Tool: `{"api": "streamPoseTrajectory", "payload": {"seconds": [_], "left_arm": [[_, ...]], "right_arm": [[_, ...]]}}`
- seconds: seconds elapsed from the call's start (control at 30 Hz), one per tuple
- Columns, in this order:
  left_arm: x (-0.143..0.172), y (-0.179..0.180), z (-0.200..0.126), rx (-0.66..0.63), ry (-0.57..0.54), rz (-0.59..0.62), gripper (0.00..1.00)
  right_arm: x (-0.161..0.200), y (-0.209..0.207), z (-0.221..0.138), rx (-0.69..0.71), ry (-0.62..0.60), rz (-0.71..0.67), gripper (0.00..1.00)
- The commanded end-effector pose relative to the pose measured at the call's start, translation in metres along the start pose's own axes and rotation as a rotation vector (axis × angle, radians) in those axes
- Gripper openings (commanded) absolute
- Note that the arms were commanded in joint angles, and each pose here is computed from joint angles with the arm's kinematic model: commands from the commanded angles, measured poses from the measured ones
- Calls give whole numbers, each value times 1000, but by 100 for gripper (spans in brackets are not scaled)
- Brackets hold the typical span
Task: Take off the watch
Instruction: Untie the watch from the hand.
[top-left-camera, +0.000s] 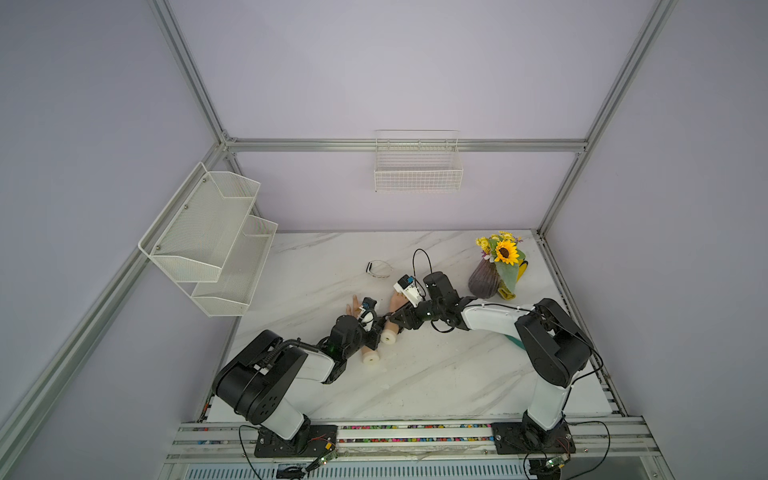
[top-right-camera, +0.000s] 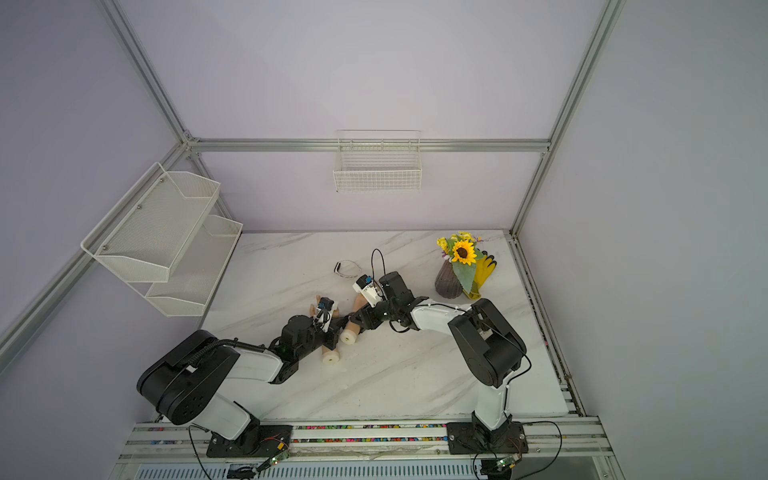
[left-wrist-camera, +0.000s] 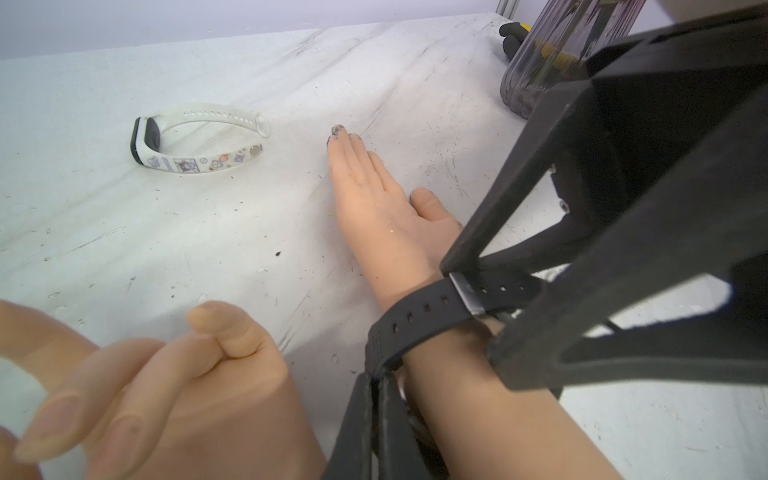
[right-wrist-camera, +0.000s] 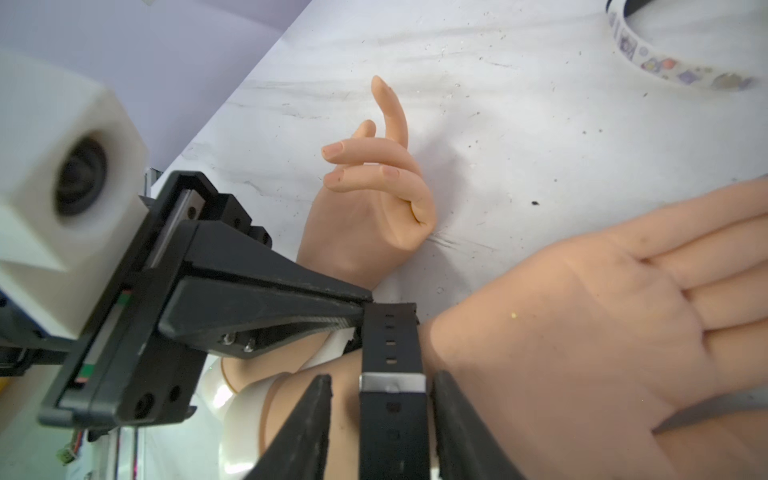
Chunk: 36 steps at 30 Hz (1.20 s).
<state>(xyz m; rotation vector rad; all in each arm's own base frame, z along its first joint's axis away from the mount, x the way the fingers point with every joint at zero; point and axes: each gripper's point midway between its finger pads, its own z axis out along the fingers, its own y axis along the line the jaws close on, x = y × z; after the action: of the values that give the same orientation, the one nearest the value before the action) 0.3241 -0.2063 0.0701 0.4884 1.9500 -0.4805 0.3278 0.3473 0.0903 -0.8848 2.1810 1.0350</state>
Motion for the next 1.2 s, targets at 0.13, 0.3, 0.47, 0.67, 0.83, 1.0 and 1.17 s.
{"api": "streamPoseTrajectory", "payload": {"seconds": [0.13, 0.3, 0.47, 0.67, 0.83, 1.0, 1.17], "left_arm": [[-24, -5, -2, 20, -88, 25, 0], [-23, 3, -3, -26, -86, 9, 0], [-18, 29, -9, -176, -80, -43, 0], [-13, 44, -10, -261, -54, -66, 0], [-10, 52, -12, -300, -40, -77, 0], [-6, 59, -13, -333, -21, -92, 0], [-3, 65, -14, -359, -13, -125, 0]], "right_arm": [[2, -9, 3, 46, 6, 4, 26], [-5, -2, -8, 46, -46, 17, 19], [-18, 2, -29, 83, -143, 39, 17], [-21, 0, -51, 123, -232, 81, 15], [-20, -4, -64, 150, -280, 117, 15], [-15, -11, -75, 187, -310, 153, 15], [-9, -20, -84, 223, -328, 185, 16]]}}
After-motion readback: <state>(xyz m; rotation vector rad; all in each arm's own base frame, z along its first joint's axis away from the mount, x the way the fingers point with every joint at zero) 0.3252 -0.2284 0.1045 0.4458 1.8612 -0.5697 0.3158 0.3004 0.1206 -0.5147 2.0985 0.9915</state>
